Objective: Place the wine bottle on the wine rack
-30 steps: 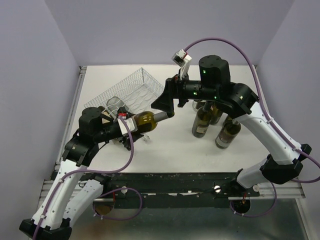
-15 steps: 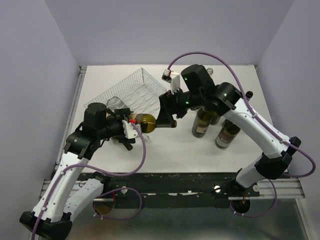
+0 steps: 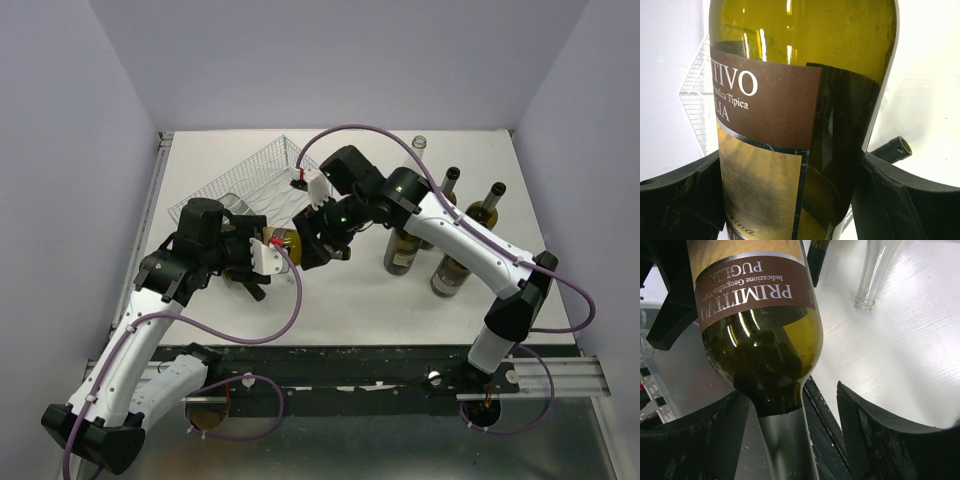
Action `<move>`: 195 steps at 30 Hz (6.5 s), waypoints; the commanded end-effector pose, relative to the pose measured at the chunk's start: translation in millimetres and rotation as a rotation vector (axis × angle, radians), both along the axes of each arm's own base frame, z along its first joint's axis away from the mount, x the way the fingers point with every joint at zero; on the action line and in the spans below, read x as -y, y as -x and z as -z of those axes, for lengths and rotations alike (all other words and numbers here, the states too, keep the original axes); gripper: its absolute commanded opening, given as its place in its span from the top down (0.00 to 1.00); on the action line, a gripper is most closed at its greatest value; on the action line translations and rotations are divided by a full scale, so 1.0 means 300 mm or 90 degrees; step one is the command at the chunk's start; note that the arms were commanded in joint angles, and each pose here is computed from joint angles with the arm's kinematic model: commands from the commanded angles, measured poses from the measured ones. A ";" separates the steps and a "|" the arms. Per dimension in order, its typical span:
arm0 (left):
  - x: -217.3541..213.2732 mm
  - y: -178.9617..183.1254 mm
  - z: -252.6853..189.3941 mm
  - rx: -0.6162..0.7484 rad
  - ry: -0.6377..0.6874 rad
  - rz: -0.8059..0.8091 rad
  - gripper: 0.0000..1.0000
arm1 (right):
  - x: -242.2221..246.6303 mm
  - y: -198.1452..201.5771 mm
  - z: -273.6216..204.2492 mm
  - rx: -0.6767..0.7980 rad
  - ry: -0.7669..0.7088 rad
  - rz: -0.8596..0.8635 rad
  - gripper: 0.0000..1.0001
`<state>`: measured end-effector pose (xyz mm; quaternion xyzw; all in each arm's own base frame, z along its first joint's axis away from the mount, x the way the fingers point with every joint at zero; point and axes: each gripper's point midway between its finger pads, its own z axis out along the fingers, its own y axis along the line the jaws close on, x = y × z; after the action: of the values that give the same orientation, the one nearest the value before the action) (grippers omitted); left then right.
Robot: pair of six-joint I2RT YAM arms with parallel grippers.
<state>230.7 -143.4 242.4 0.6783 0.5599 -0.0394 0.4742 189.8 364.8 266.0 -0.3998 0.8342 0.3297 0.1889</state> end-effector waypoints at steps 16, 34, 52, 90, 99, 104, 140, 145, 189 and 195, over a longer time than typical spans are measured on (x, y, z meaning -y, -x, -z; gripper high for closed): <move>0.052 -0.055 -0.163 0.090 0.080 -0.006 1.00 | -0.046 0.040 0.088 -0.003 0.038 -0.021 0.94; 0.024 -0.033 -0.108 0.126 0.098 -0.029 0.01 | 0.044 -0.088 0.013 0.112 0.061 0.145 0.99; 0.031 0.005 -0.076 0.131 0.048 0.035 0.01 | 0.138 -0.113 -0.064 0.167 0.089 0.200 0.99; -0.193 -0.088 -0.142 -0.181 0.615 -0.699 0.01 | 0.155 -0.028 0.249 0.081 0.097 0.192 0.99; -0.302 -0.079 -0.052 -0.205 0.593 -0.860 0.01 | 0.102 -0.126 0.312 0.123 0.081 0.253 0.99; -0.342 -0.076 0.029 -0.236 0.585 -0.920 0.01 | 0.076 -0.180 0.300 0.161 0.034 0.289 0.99; -0.435 -0.019 0.166 -0.273 0.577 -0.999 0.12 | -0.198 -0.515 0.475 0.384 -0.096 0.328 0.99; -0.439 -0.008 0.150 -0.262 0.579 -0.993 0.12 | -0.246 -0.560 0.481 0.406 -0.083 0.315 0.99; -0.444 -0.021 0.048 -0.220 0.579 -0.954 0.08 | -0.223 -0.593 0.446 0.414 0.037 0.290 0.34; -0.432 -0.019 0.009 -0.217 0.596 -0.931 0.07 | -0.178 -0.551 0.217 0.407 0.022 0.297 0.26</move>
<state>237.0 -11.6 220.1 -0.1378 0.8542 -0.0402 0.4997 365.2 422.5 125.9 -0.3018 0.8161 0.0967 0.4833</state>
